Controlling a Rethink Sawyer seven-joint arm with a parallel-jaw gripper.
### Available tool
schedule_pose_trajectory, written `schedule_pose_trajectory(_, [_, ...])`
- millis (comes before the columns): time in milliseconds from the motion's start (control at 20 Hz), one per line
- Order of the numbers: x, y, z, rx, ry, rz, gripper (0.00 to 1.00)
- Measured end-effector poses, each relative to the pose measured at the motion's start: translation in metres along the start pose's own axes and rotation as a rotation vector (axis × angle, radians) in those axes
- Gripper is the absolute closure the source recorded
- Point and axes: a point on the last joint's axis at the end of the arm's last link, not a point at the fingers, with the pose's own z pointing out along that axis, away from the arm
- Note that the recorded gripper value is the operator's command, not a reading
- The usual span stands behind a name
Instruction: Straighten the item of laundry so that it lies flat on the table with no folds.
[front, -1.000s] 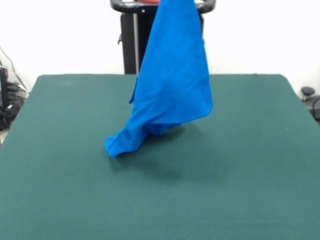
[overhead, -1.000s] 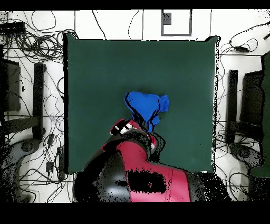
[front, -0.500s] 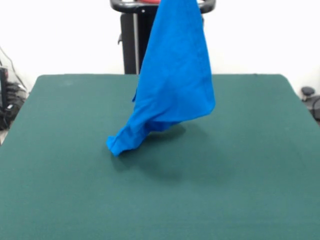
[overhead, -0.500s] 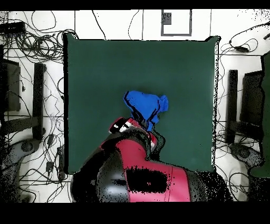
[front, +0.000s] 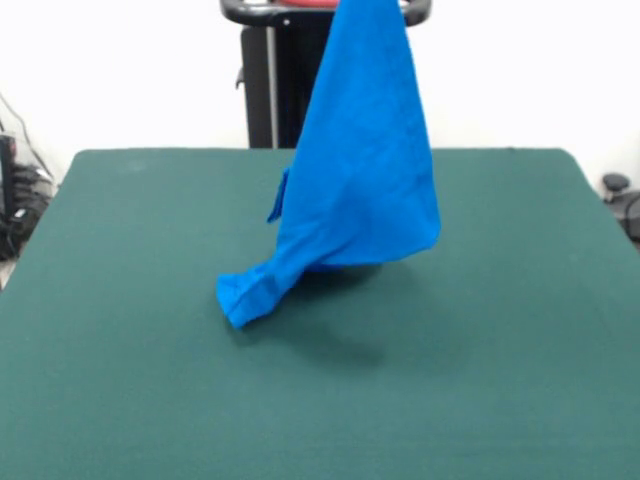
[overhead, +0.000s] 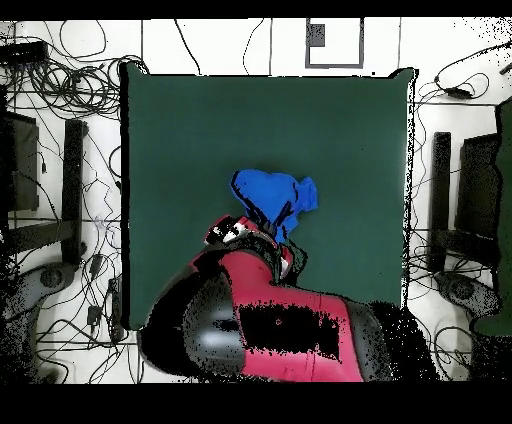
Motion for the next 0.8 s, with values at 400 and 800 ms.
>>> schedule_pose_trajectory(400, [-0.008,-0.001,0.024,0.012,0.037,0.008,1.00])
schedule_pose_trajectory(800, [-0.024,-0.005,0.034,0.032,0.087,0.027,1.00])
